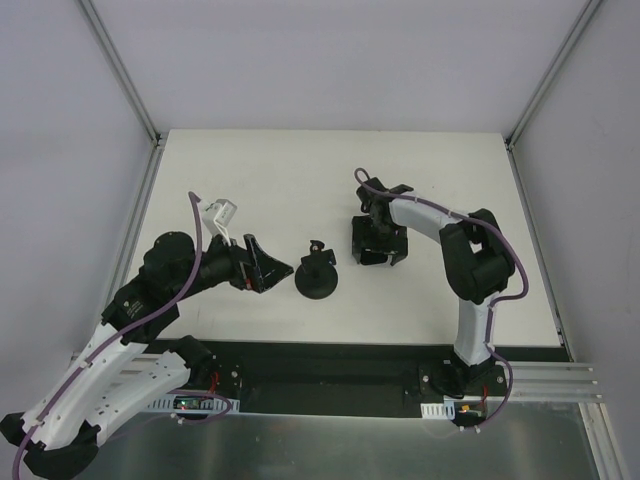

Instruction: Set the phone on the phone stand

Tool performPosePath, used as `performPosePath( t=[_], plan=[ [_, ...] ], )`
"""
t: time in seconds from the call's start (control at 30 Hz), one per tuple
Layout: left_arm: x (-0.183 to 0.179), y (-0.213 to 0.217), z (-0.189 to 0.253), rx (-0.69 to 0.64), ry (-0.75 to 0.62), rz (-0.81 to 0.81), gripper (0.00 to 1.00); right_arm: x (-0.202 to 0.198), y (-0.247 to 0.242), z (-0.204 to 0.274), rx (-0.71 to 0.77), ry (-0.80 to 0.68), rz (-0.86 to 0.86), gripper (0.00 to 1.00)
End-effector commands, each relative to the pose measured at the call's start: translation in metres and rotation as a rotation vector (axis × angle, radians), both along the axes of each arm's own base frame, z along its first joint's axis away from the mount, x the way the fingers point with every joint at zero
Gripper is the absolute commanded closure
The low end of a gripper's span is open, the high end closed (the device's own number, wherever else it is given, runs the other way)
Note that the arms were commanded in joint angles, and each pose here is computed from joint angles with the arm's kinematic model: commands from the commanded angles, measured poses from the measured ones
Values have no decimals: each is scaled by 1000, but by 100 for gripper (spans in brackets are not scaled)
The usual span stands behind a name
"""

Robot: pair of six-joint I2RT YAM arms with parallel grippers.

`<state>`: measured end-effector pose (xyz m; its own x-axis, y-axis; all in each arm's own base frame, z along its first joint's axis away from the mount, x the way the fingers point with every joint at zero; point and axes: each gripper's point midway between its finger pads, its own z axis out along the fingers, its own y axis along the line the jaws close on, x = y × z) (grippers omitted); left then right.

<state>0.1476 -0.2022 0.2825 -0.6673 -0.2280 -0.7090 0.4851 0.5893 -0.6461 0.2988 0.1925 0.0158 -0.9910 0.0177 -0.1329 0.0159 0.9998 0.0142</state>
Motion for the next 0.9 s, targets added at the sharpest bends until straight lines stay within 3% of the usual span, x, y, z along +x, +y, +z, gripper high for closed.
performPosePath(
  t=[0.0,0.27,0.67,0.87],
  plan=[
    [-4,3,7,-3,-32,-15,3,2,1,-2,37,-2,32,3],
    [-3,2,12,-4,-37,-19,3,25,1,16,40,-59,150,4],
    [-2,5,13,-3,-45,1,3,50,-1,10,-53,-17,129,1],
    [-4,6,13,3,-40,-1,4,48,-3,2,-86,-8,138,6]
  ],
)
